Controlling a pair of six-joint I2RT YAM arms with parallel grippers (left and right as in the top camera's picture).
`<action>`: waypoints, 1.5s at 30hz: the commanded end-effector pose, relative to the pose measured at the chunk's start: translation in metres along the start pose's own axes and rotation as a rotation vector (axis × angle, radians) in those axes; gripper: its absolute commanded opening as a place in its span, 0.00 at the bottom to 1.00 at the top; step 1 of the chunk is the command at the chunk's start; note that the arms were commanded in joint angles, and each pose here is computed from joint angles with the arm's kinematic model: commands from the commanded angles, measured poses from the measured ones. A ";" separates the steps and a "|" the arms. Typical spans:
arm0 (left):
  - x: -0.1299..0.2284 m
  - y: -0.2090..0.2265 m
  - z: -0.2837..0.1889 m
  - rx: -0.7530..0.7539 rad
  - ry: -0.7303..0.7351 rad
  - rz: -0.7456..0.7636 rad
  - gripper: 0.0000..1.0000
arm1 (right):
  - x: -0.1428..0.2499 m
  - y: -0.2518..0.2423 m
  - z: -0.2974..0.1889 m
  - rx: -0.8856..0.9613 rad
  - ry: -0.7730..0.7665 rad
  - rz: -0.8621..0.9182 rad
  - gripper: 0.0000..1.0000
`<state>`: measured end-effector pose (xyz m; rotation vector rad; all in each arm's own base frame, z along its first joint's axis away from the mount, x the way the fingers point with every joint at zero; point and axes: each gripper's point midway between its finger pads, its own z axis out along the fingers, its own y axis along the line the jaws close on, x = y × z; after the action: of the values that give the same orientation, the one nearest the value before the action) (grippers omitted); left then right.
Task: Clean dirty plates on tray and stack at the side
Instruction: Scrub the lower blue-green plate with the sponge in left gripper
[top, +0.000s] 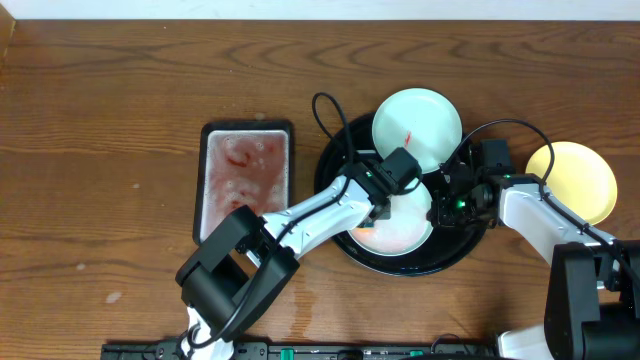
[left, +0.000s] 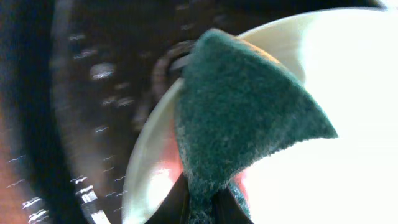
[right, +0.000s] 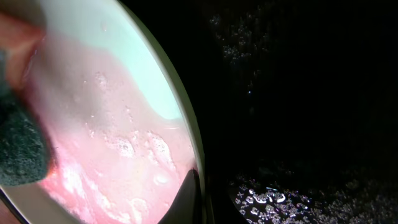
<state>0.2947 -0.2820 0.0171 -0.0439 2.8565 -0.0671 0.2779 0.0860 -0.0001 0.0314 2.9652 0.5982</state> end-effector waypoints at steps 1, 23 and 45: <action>0.024 -0.043 0.017 0.230 0.153 -0.012 0.07 | 0.003 -0.026 0.003 0.122 0.009 0.008 0.01; 0.027 -0.040 0.021 0.154 0.070 0.141 0.07 | 0.004 -0.026 0.003 0.123 0.014 0.007 0.01; -0.042 0.007 -0.091 -0.235 -0.223 0.204 0.07 | 0.004 -0.026 0.003 0.122 0.014 0.007 0.01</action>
<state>0.3062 -0.2640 0.0692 0.1820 2.7154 0.3498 0.2807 0.0822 -0.0002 0.0342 2.9631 0.5641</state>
